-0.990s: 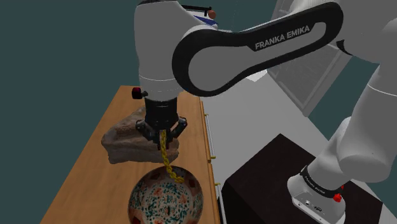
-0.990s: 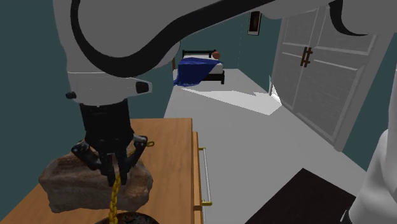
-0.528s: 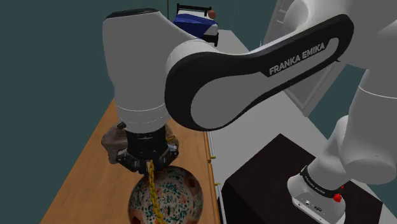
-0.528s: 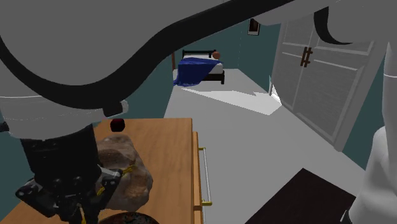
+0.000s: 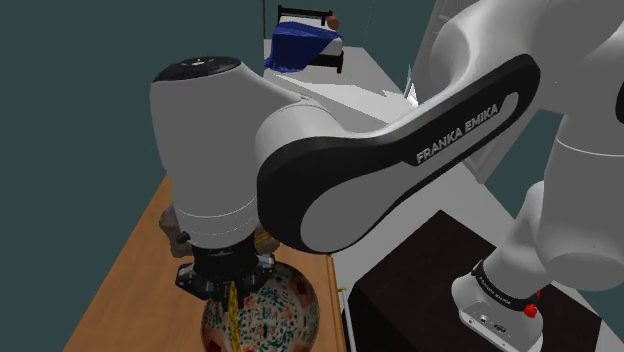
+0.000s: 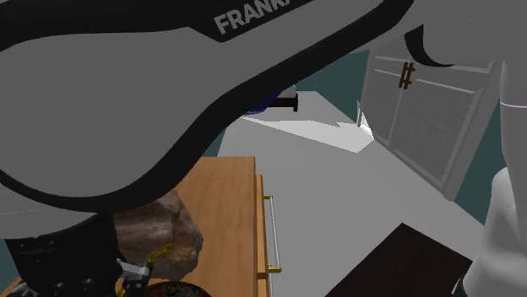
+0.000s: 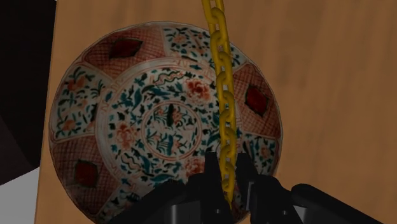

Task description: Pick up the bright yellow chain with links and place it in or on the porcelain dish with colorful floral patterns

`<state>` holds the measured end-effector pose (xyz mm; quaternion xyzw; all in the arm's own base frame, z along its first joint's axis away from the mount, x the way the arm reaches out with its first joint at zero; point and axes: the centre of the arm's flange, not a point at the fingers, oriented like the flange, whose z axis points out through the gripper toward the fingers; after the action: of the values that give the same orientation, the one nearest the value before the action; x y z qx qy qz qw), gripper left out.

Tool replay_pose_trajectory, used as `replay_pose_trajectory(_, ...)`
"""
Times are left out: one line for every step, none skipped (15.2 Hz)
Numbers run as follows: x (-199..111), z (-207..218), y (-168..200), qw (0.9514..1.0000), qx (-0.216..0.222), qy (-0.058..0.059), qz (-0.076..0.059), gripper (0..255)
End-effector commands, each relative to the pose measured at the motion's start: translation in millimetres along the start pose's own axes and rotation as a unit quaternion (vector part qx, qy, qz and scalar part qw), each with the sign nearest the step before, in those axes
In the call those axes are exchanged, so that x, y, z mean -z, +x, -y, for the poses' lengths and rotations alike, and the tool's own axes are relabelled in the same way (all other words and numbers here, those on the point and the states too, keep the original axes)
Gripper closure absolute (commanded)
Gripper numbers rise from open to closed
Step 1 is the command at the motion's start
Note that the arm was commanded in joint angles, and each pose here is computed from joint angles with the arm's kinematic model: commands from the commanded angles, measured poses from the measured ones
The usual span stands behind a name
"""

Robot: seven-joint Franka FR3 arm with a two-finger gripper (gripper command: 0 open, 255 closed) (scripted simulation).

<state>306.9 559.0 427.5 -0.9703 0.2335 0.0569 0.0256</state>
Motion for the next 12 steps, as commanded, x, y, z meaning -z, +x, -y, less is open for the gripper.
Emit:
replay_pose_trajectory(-12,0,2,1.0,0.0,0.0,0.0,255)
replay_pose_trajectory(-17,0,3,1.0,0.0,0.0,0.0,255)
replay_pose_trajectory(-22,-1,3,1.0,0.0,0.0,0.0,255)
replay_pose_trajectory(-32,-1,4,1.0,0.0,0.0,0.0,255)
replay_pose_trajectory(-32,-1,4,1.0,0.0,0.0,0.0,255)
replay_pose_trajectory(-32,-1,4,1.0,0.0,0.0,0.0,255)
replay_pose_trajectory(-32,-1,4,1.0,0.0,0.0,0.0,255)
replay_pose_trajectory(-32,-1,4,1.0,0.0,0.0,0.0,255)
replay_pose_trajectory(-32,-1,4,1.0,0.0,0.0,0.0,255)
replay_pose_trajectory(-32,-1,4,1.0,0.0,0.0,0.0,255)
replay_pose_trajectory(-32,-1,4,1.0,0.0,0.0,0.0,255)
replay_pose_trajectory(-32,-1,4,1.0,0.0,0.0,0.0,255)
